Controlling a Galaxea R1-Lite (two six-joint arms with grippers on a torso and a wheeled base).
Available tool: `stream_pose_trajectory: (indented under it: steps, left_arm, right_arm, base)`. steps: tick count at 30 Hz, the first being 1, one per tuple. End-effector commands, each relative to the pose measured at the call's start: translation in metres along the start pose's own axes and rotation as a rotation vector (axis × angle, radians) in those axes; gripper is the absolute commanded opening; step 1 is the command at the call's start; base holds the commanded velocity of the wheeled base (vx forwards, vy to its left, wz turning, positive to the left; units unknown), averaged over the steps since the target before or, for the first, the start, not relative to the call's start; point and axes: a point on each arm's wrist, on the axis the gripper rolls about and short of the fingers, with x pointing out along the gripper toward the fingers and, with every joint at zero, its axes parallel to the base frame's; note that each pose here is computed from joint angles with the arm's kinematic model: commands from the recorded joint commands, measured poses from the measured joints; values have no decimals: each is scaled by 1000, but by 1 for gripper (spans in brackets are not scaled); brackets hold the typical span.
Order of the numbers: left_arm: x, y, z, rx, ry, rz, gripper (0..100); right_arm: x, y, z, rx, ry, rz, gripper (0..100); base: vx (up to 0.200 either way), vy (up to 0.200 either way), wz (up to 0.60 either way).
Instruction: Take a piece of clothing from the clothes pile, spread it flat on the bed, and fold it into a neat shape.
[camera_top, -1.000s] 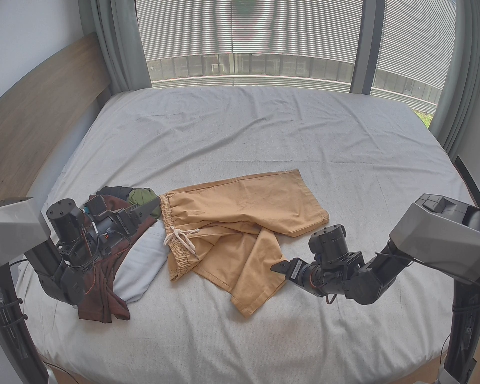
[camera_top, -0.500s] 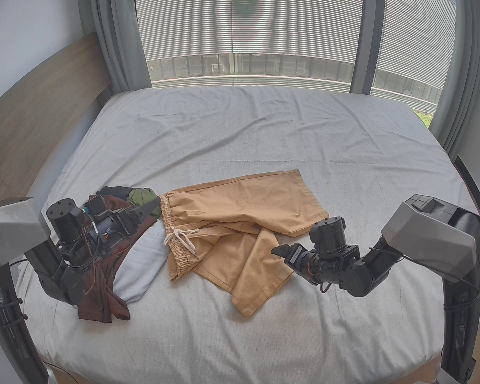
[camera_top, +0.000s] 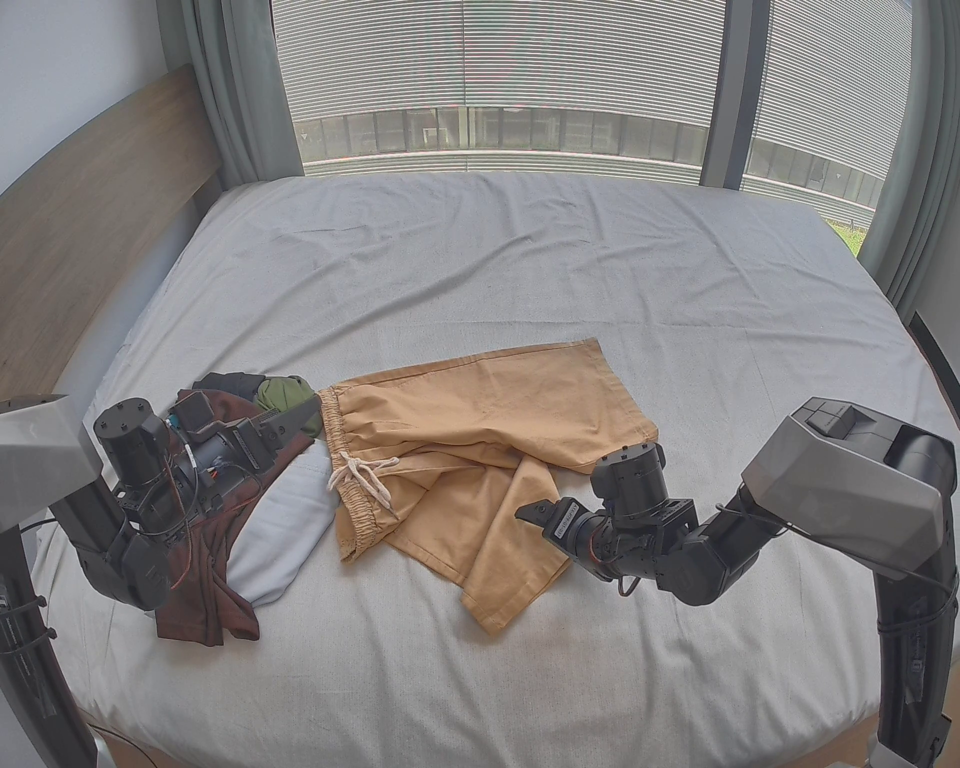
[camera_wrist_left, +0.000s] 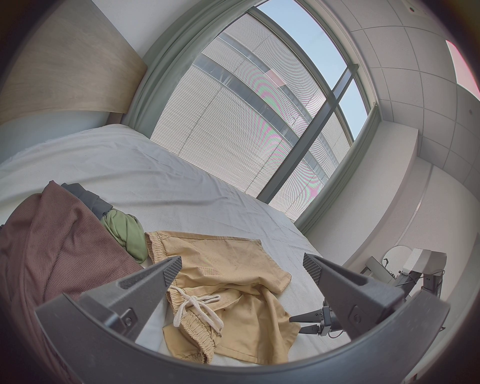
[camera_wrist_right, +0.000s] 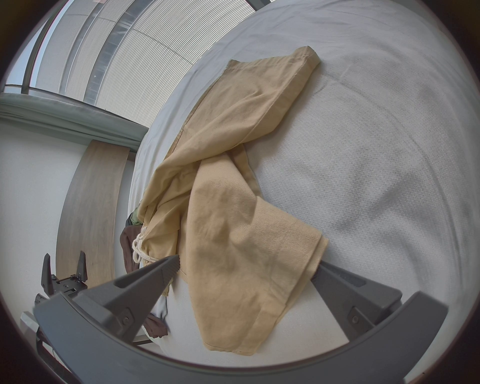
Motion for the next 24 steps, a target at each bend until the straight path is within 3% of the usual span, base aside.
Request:
stream_pose_trajectory:
  steps: [1,18,24]
  left_arm:
    - [0,1,-1,-1,2,1,100]
    - [-1,2,0,0,0,7,100]
    - [-1,2,0,0,0,7,100]
  right_arm:
    - [4,0,1,2,-6,5,100]
    - [5,11,39,26,-163,62,100]
    - [4,2,55,-25,-227,18,100]
  base:
    - [0,0,0]
    - [0,0,0]
    - [0,0,0]
